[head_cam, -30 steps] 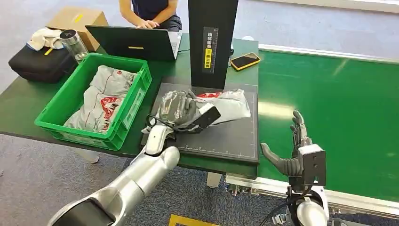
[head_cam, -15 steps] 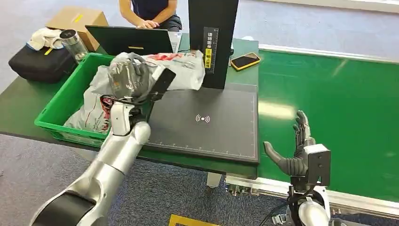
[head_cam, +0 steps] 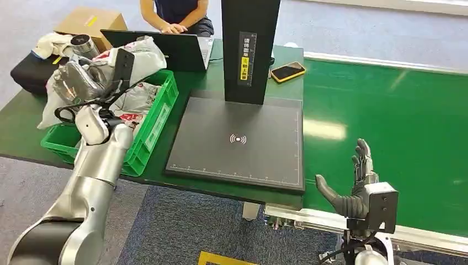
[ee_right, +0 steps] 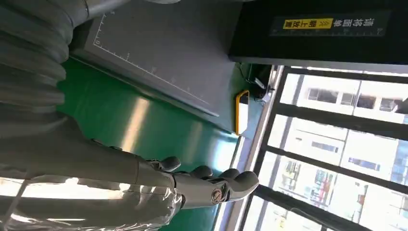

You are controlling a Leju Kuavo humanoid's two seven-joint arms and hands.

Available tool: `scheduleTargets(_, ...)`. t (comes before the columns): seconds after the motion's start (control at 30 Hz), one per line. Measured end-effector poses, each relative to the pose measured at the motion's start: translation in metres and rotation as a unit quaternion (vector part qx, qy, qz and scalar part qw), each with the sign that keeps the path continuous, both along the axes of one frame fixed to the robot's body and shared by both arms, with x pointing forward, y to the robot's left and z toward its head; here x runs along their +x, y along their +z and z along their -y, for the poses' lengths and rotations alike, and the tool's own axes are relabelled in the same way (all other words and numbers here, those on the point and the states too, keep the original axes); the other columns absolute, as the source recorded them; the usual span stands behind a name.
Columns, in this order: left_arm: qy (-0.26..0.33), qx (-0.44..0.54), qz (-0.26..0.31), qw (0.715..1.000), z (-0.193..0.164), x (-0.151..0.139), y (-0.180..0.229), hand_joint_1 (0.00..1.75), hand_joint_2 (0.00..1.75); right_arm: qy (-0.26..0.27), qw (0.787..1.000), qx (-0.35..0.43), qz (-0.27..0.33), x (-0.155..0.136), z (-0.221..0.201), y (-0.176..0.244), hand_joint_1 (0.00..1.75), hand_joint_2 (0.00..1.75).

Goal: Moved the parcel from conveyor to table for the left to box.

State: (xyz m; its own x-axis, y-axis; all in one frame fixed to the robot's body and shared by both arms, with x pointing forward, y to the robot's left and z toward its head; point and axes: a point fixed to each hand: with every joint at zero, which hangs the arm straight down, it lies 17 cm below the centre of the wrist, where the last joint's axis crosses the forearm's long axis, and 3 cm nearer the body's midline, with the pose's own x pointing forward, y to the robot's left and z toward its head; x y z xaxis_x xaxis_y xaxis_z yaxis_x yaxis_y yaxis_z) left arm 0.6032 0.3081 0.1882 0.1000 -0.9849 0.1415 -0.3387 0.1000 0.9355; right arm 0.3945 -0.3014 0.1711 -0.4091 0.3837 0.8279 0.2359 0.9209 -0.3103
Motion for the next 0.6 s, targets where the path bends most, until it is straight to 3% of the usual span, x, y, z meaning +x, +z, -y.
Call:
scheduleTargets(0.13, 0.032, -0.016, -0.112, 0.993, -0.018, 0.0, -0.05, 1.75, 1.75, 0.0, 1.0, 0.0, -0.001, -0.001, 0.0, -0.001, 0.0, 1.75)
scheduleTargets(0.4, 0.041, -0.019, -0.226, 0.973, -0.022, -0.013, -0.106, 1.75, 1.75, -0.003, 1.0, -0.001, -0.002, -0.004, 0.0, -0.003, 0.0, 1.75)
scheduleTargets(0.43, 0.045, -0.018, -0.238, 0.97, -0.022, -0.015, -0.111, 0.09, 1.75, -0.004, 1.0, -0.001, -0.001, -0.005, 0.001, -0.002, 0.0, 1.75)
scheduleTargets(0.5, 0.054, -0.015, -0.24, 0.969, -0.025, -0.016, -0.112, 0.0, 1.75, -0.005, 1.0, -0.002, -0.001, -0.005, 0.001, -0.001, 0.0, 1.75)
scheduleTargets(0.53, 0.059, -0.015, -0.23, 0.971, -0.026, -0.015, -0.108, 0.0, 0.0, -0.007, 1.0, -0.002, -0.002, -0.006, 0.002, -0.002, 0.0, 1.75)
scheduleTargets(0.6, 0.062, -0.017, -0.191, 0.979, -0.028, -0.012, -0.094, 0.0, 0.0, -0.007, 1.0, -0.002, -0.004, -0.009, 0.001, -0.002, 0.0, 1.75)
